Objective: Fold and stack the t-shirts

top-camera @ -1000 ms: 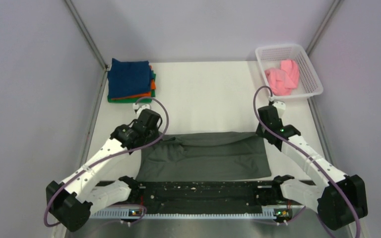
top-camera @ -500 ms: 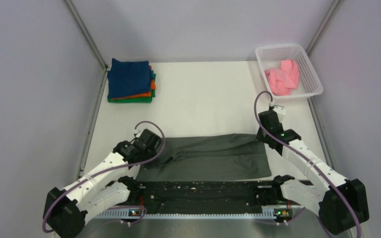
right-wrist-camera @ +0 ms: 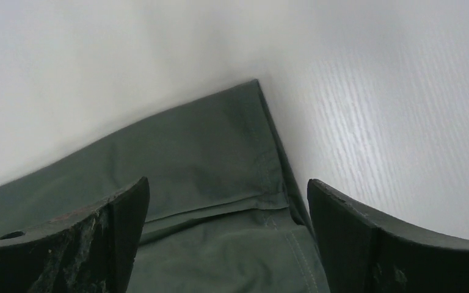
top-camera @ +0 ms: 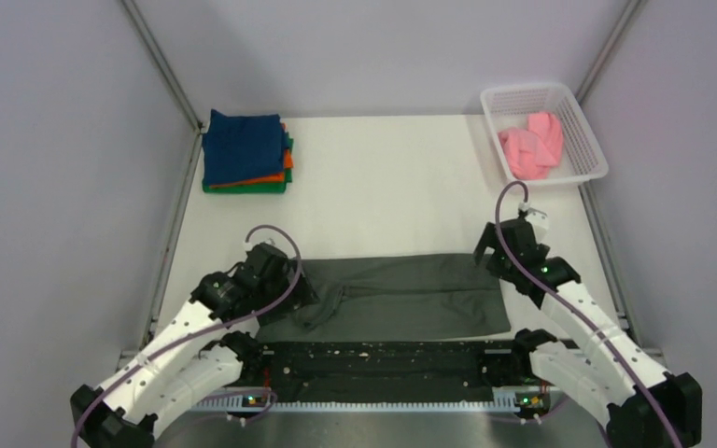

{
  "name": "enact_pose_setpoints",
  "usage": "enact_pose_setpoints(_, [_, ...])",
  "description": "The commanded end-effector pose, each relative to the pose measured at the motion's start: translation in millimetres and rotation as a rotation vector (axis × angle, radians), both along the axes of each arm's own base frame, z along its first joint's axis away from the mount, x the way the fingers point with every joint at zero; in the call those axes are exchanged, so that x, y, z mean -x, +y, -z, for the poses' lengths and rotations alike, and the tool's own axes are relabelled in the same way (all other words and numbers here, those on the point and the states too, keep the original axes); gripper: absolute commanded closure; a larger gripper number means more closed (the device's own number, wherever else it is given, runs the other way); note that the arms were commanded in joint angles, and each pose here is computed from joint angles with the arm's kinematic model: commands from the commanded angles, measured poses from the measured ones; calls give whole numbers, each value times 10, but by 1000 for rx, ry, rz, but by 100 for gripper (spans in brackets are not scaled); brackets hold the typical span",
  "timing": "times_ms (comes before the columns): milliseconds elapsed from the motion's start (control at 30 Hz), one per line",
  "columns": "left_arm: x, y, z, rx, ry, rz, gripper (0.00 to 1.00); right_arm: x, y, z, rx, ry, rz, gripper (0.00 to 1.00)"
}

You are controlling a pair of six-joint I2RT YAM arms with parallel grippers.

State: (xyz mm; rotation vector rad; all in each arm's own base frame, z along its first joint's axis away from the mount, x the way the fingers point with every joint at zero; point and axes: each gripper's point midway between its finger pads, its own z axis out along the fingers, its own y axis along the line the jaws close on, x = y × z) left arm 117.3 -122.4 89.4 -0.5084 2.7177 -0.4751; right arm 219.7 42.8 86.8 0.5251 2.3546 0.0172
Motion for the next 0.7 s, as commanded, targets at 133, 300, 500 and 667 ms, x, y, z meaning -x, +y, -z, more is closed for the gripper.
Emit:
enact_pose_setpoints(133, [-859,-403,-260,95,-255,-64,1,-271,972,-310,-325,-136,-423,1])
enact_pose_setpoints(300, [-916,-315,69,-37,-139,-96,1,-314,1141,0,-370,-58,-478,2])
enact_pose_setpoints(500, [-789,-226,460,-64,-58,-122,1,-338,1148,318,-358,33,-461,2])
enact_pose_setpoints(667, [-885,-92,801,-47,-26,-193,1,-305,1127,404,-349,55,-454,2])
